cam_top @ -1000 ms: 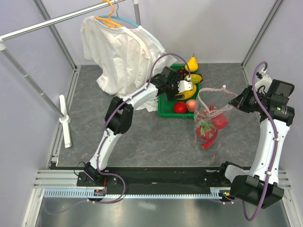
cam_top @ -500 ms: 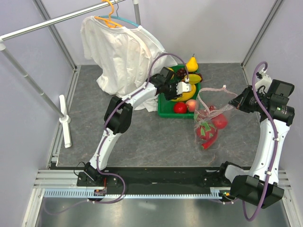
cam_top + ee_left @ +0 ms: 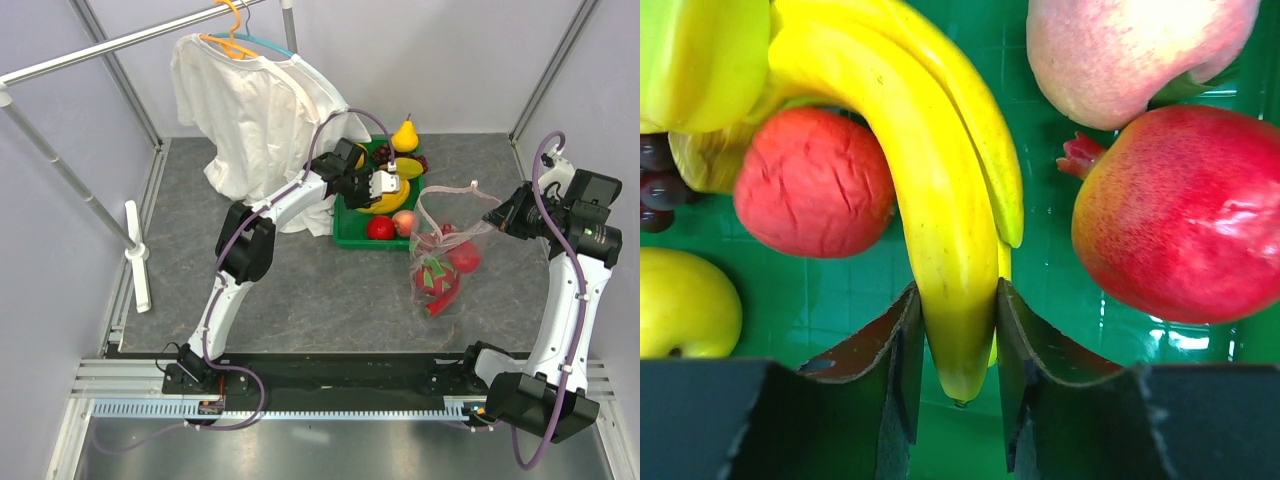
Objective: Place the food in the zip-top bag and seal the zipper
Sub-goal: Pick up the fake fruit from the bin.
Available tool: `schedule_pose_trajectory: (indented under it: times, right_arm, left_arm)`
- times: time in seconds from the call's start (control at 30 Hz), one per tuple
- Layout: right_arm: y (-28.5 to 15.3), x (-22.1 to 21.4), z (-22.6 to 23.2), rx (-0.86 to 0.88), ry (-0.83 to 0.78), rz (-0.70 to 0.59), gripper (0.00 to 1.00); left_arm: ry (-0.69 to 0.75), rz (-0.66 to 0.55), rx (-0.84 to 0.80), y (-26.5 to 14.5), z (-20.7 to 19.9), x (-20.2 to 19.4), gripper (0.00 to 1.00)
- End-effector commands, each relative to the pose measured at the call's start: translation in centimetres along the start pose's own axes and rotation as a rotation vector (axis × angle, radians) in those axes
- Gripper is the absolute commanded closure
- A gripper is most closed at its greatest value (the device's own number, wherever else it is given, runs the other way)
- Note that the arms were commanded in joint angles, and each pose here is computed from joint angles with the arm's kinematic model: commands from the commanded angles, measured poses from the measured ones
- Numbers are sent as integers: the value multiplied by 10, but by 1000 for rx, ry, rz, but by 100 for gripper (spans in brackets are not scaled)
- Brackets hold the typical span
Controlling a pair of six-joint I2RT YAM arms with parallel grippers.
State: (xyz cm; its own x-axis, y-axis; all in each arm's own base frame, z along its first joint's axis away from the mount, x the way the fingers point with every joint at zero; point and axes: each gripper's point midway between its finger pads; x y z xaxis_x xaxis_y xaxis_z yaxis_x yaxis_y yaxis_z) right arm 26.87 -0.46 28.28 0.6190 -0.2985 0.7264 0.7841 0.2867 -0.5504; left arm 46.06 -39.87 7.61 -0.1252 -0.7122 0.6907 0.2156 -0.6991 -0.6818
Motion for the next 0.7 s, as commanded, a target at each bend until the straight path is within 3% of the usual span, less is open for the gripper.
schedule_pose_trajectory:
  times: [0.0,0.3,0.47,0.67]
  right_arm:
    - [-3,6,1,-9,-15,-44,100]
    - [-5,8,3,-1,-17,-50,100]
    - [-5,8,5,9,-11,-55,100]
    - [-4,8,4,11,-8,-52,100]
  left_arm:
    - [95,-90,76,-46,21,50,95]
    - [98,-77,130,-70,31,53,98]
    - [83,-53,113,-79,21,47,98]
    - [55,-115,54,-99,-2,63,98]
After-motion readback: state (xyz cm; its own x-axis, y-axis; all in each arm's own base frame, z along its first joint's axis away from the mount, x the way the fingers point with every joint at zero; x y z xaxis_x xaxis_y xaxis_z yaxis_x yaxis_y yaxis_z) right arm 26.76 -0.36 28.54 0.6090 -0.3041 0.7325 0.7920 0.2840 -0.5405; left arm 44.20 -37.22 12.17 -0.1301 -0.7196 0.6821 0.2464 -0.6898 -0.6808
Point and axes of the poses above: each gripper's point midway between its finger pads, its own y axis out along the fingers, its own z axis along the line the jaws close on, x = y × z, and after that the axes turned 5 degrees about -y, right-handed
